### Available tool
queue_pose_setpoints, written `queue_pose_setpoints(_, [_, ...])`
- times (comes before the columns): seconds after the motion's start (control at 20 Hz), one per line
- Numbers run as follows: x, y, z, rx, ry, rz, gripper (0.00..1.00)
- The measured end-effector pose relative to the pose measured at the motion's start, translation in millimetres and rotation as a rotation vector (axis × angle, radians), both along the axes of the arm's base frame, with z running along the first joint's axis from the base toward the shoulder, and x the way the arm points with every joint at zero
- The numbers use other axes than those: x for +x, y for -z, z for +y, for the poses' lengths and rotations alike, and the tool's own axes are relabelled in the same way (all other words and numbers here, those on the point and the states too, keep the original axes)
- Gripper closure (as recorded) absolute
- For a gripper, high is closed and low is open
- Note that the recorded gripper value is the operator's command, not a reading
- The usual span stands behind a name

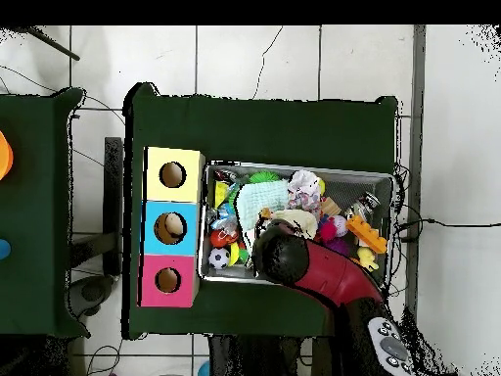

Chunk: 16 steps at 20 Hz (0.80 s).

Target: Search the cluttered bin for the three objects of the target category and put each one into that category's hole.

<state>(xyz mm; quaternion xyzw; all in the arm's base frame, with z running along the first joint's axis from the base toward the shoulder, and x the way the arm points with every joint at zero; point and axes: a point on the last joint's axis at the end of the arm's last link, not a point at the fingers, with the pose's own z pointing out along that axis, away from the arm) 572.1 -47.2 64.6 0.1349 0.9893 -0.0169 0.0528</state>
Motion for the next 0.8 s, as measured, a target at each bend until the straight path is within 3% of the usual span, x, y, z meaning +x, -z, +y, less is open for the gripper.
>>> queue_pose_setpoints(0.8, [0.7,0.0,5.0,0.001,-0.007,0.000,0.00])
